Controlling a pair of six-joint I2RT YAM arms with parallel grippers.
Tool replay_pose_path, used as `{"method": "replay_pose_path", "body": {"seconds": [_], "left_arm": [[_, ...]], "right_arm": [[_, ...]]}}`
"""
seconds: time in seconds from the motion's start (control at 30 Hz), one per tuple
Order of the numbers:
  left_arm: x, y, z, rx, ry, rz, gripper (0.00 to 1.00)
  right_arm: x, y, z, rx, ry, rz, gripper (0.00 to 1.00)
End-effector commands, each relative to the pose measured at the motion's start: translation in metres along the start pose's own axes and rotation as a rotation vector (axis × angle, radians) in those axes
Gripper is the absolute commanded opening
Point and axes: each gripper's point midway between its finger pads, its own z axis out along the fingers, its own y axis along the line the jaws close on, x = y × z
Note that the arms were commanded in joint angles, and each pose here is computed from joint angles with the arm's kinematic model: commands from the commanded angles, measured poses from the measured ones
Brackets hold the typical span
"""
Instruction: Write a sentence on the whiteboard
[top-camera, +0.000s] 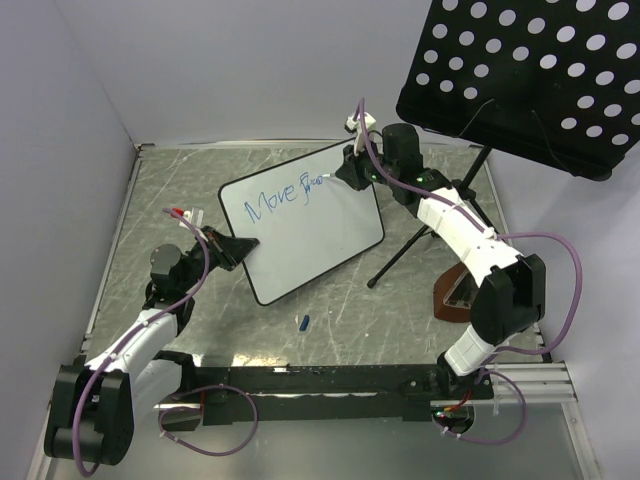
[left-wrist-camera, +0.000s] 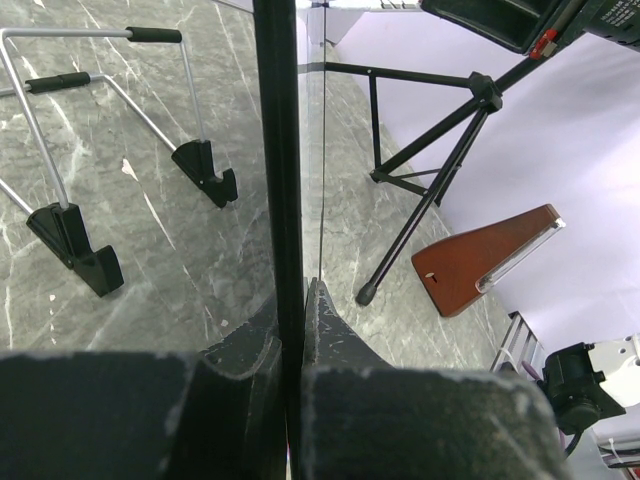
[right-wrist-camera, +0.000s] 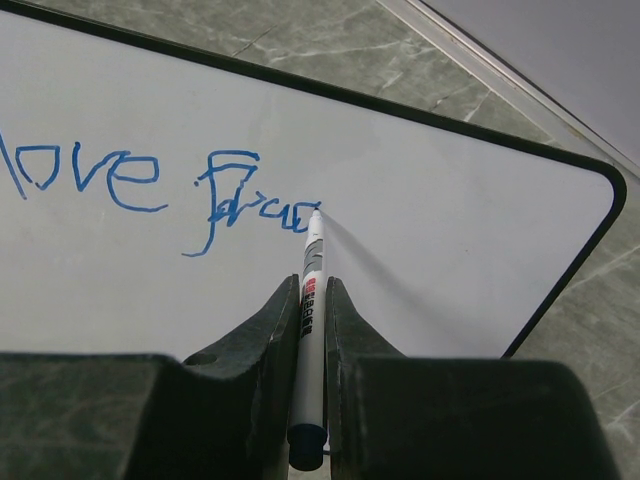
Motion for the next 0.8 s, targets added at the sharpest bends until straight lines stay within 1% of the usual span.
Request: {"method": "replay_pose_path", "body": {"seconds": [0.0,0.4,0.77], "left_arm": [[0.002,-0.004,0.0,0.035,0.027,0.114,0.01],[0.001,-0.003,0.001,0.032,0.023,0.116,0.01],[0.002,-0.002,0.0,0.029,0.024,0.114,0.01]], "right_arm": [[-0.017,-0.007,0.001,0.02,-0.036,-0.009,0.0],[0.001,-0.002,0.002,-0.008,0.005,-0.004,0.0],[0.016,-0.001,-0.007,-0.003,0.029,-0.012,0.0]]}}
